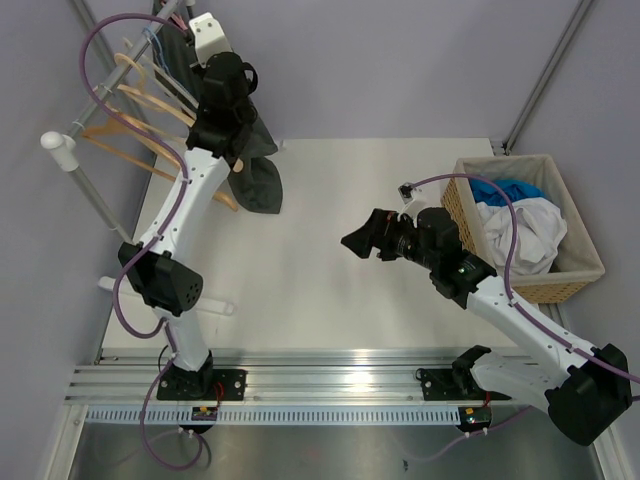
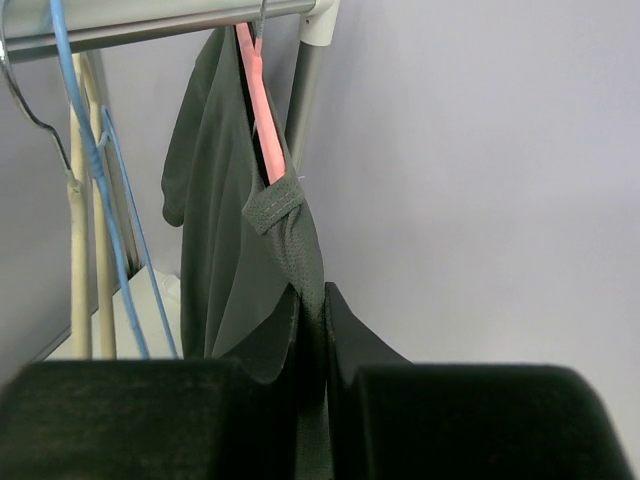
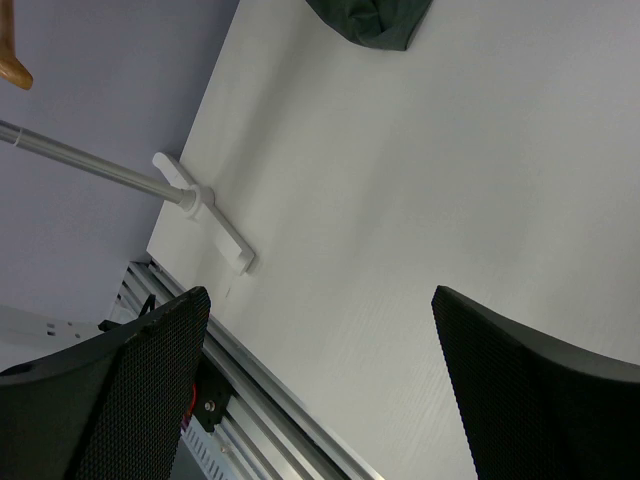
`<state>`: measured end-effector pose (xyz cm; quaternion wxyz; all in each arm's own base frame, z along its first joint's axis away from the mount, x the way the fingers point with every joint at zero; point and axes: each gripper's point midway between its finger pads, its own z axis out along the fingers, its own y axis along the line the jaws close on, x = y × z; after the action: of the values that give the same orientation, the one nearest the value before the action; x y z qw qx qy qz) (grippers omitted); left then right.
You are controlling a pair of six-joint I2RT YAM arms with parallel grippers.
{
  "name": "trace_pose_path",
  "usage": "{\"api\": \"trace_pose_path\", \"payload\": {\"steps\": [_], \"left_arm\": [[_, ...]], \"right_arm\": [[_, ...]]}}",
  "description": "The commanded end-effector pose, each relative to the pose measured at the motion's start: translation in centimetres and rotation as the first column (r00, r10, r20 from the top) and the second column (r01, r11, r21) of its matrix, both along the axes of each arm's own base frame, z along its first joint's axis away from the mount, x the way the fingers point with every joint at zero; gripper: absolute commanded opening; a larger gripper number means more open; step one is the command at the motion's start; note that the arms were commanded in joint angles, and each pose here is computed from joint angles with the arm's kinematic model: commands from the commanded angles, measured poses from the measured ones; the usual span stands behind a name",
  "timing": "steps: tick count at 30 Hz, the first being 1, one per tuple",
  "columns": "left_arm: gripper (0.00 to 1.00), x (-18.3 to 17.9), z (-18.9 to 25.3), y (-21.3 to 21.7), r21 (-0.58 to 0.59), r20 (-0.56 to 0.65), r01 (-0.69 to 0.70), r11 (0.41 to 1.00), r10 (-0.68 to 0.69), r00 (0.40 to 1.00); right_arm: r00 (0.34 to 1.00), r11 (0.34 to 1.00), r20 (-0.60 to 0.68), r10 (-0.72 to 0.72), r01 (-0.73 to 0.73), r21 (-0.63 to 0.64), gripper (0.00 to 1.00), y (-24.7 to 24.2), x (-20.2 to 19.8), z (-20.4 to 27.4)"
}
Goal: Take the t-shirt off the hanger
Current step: Pick up the hanger from the clothesline.
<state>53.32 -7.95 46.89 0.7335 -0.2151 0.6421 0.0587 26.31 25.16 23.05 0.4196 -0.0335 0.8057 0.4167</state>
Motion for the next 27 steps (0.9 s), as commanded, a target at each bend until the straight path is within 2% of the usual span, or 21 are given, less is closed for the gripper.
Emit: {"api": "trace_pose_path", "payload": {"steps": [1, 17, 22, 27], "left_arm": [[0.0, -3.0, 5.9, -0.3, -0.074, 0.165, 0.074, 0.995, -0.061, 0.984], [0.0, -5.8, 8.9, -1.4, -0.062, 0.21, 0.14, 0.988, -0.124, 0.97], [0.0, -6.8, 8.9, -2.6, -0.082, 0.219, 0.212, 0.974, -0.19, 0.957], [0.0, -8.8, 8.6, -3.8, -0.151, 0.246, 0.316, 0.937, -0.274, 0.93]], "right_arm": [[0.998, 1.0, 0.058, 0.015, -0.016, 0.02, 1.0, 0.7, 0.3, 2.3], [0.997, 0.999, 0.065, 0.034, -0.037, 0.04, 1.0, 0.8, -0.3, 3.0], [0.997, 0.998, 0.064, 0.037, -0.04, 0.041, 1.0, 0.9, -0.3, 3.0], [0.997, 0.999, 0.066, 0.034, -0.037, 0.035, 0.99, 0.8, -0.2, 2.9]]}}
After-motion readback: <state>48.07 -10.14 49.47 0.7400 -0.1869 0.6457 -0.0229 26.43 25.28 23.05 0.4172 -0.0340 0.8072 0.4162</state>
